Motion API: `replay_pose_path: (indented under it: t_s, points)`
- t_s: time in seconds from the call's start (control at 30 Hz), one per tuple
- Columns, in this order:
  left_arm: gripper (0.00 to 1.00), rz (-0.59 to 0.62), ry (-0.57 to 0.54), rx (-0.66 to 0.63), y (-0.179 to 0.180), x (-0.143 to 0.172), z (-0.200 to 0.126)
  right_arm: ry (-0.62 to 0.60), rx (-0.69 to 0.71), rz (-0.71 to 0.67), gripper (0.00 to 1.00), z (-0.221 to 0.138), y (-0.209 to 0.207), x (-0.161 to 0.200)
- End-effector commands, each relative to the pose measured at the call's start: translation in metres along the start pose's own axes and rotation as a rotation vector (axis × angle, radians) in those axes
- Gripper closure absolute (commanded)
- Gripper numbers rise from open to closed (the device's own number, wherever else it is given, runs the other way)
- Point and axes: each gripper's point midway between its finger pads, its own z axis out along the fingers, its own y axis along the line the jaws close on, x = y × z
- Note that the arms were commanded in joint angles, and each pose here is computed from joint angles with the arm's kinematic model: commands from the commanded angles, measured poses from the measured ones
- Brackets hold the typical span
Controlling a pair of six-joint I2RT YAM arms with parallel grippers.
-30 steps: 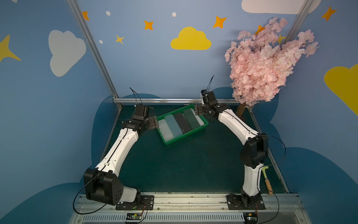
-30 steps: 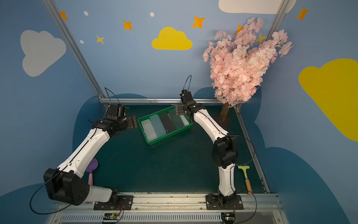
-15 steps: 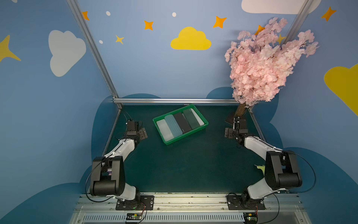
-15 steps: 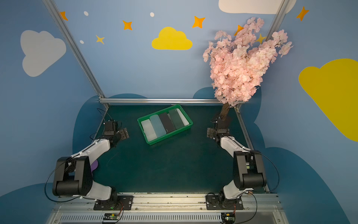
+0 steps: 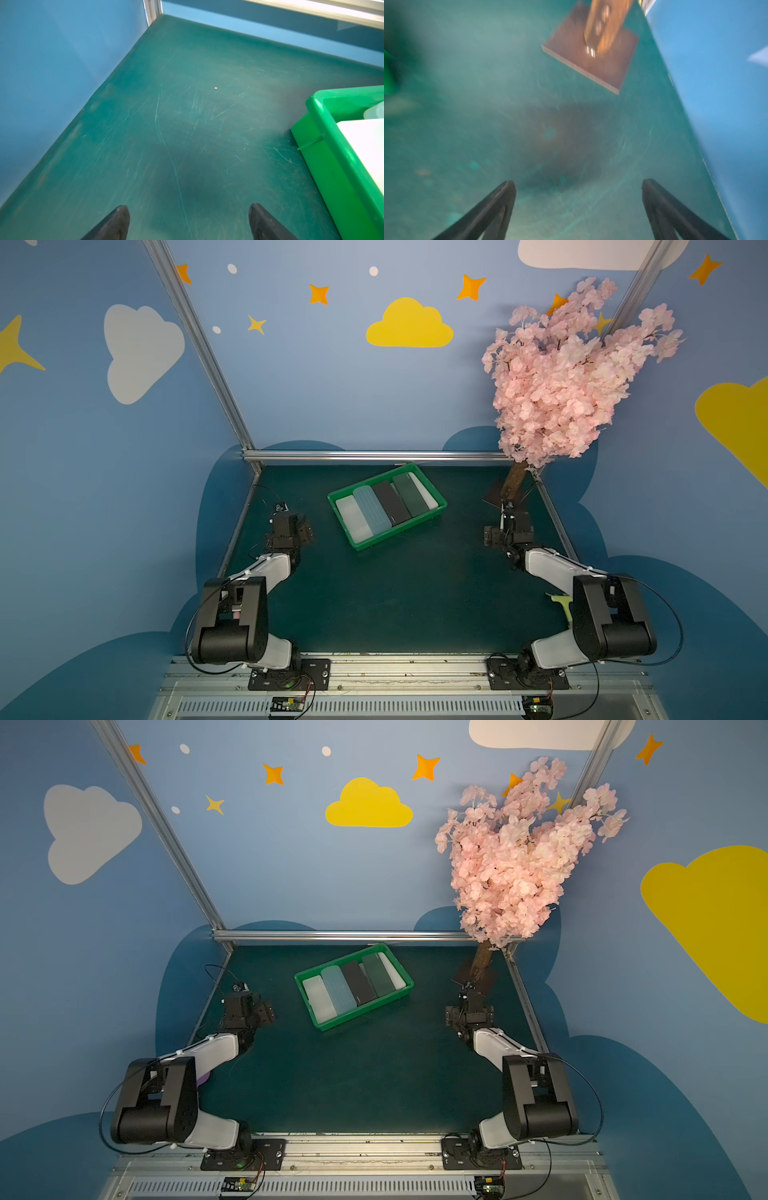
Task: Put the pencil case into the storage box
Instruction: Reset both arms
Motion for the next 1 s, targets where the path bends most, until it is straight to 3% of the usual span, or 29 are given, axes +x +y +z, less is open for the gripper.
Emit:
replay_pose_path:
  t_s: [0.0,0.07,0.2,0.23,0.3,0.33,0.4,0.43,0.57,0.63,0.73,0.97]
  points:
    - [0.07,-0.015,-0.056,0.009,0.002,-0.004,0.008,-0.126,-0.048,0.033,0.02,0.007,0.006,-0.030]
    - [0.07,-0.009,-0.036,0.029,0.000,-0.001,0.006,-0.132,-0.045,0.032,0.02,0.004,0.007,-0.031]
    - [0.07,0.043,-0.119,0.148,-0.019,-0.003,-0.006,-0.237,-0.110,0.110,0.01,-0.008,0.000,-0.009]
    - [0.06,0.073,-0.124,0.191,-0.027,-0.001,-0.008,-0.316,-0.088,0.178,0.01,-0.007,-0.007,-0.009]
    - [0.05,0.143,-0.129,0.273,-0.046,0.003,-0.009,-0.425,-0.080,0.158,0.01,-0.009,-0.006,-0.016]
    - [0.00,0.192,-0.147,0.300,-0.057,0.006,-0.009,-0.414,-0.080,0.159,0.01,-0.010,-0.006,-0.017]
    - [0.00,0.208,-0.149,0.299,-0.061,0.007,-0.011,-0.323,-0.077,0.172,0.01,-0.009,-0.006,-0.014]
    - [0.00,0.209,-0.143,0.297,-0.061,0.008,-0.011,-0.245,-0.093,0.116,0.02,-0.007,-0.002,-0.009]
    - [0.00,0.207,-0.176,0.319,-0.061,0.014,-0.015,-0.328,-0.063,0.170,0.02,-0.008,-0.007,-0.013]
    - [0.00,0.221,-0.304,0.342,-0.062,0.018,-0.023,-0.312,-0.068,0.162,0.01,-0.009,-0.006,-0.013]
    - [0.00,0.237,-0.226,0.301,-0.063,0.021,-0.020,-0.264,-0.084,0.106,0.01,-0.007,-0.002,-0.009]
    - [0.00,0.215,-0.226,0.295,-0.060,0.018,-0.017,-0.263,-0.083,0.106,0.01,-0.007,-0.002,-0.009]
